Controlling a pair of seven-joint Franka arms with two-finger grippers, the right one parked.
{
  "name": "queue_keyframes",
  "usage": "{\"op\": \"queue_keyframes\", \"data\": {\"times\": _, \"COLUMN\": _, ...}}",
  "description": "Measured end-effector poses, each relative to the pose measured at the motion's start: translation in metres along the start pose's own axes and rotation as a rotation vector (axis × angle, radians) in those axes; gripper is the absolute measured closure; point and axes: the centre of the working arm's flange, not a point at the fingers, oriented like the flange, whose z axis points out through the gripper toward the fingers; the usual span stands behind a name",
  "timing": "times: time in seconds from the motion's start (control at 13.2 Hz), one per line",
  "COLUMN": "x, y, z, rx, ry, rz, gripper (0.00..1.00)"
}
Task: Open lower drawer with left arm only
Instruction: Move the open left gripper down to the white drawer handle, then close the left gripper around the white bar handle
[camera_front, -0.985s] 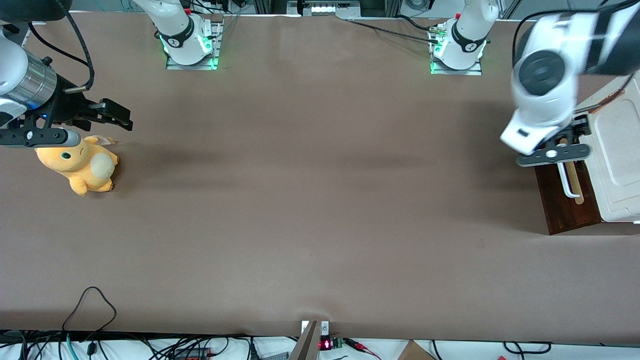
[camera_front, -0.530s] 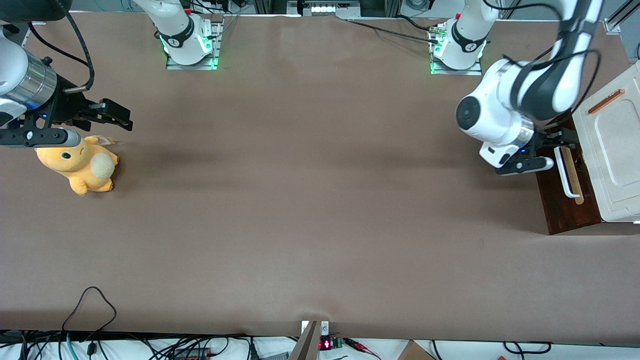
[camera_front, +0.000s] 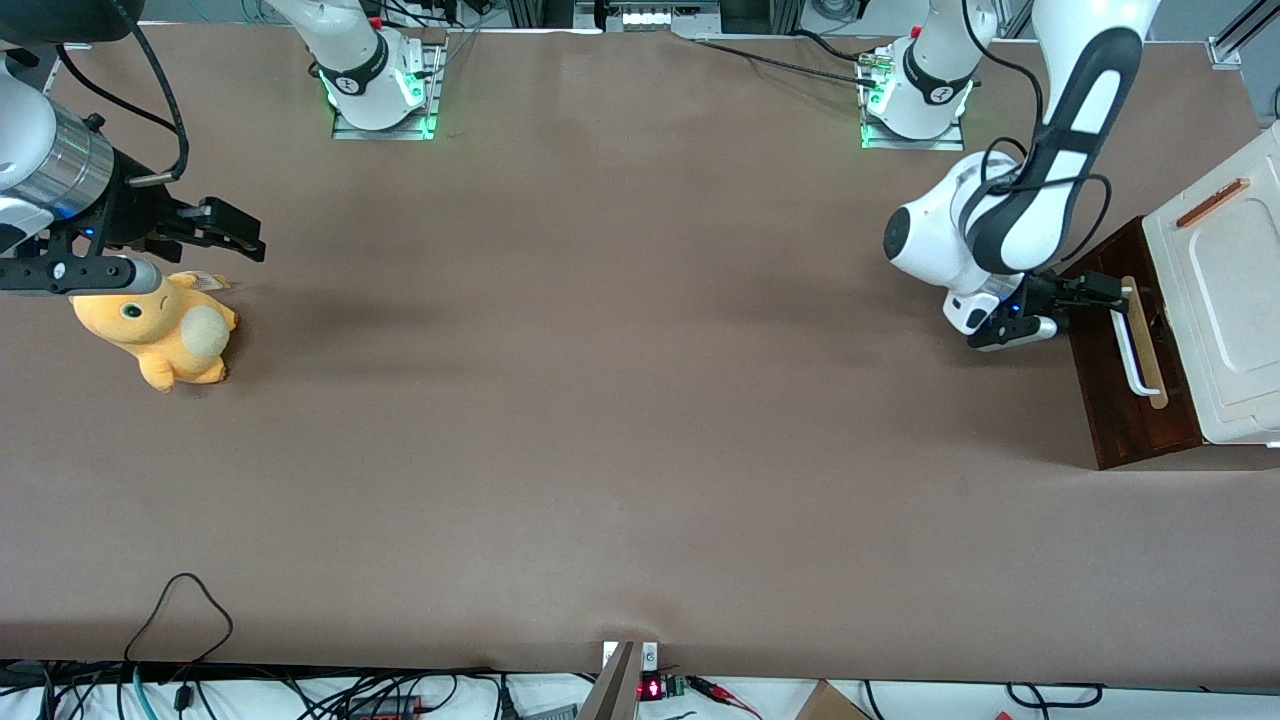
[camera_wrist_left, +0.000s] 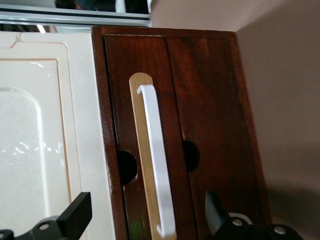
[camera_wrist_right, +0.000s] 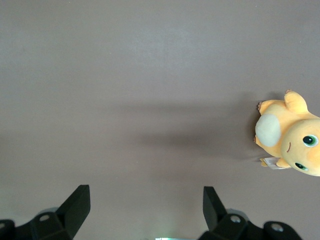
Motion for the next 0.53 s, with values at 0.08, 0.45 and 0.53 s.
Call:
{"op": "queue_keyframes", "data": {"times": 0.08, "x": -0.002, "y": 0.004, "z": 0.014, "rx": 0.017, "ry": -0.002, "rz": -0.016, "gripper": 0.00}}
{"op": "queue_keyframes", "data": {"times": 0.45, "x": 0.001, "y": 0.008, "z": 0.042, "rx": 0.034, "ry": -0.029, "rz": -0.060, "gripper": 0.03}}
{"op": "queue_keyframes", "data": {"times": 0.53, "x": 0.003, "y": 0.008, "z": 0.041, "rx": 0.034, "ry": -0.026, "rz": -0.064, "gripper": 0.08}}
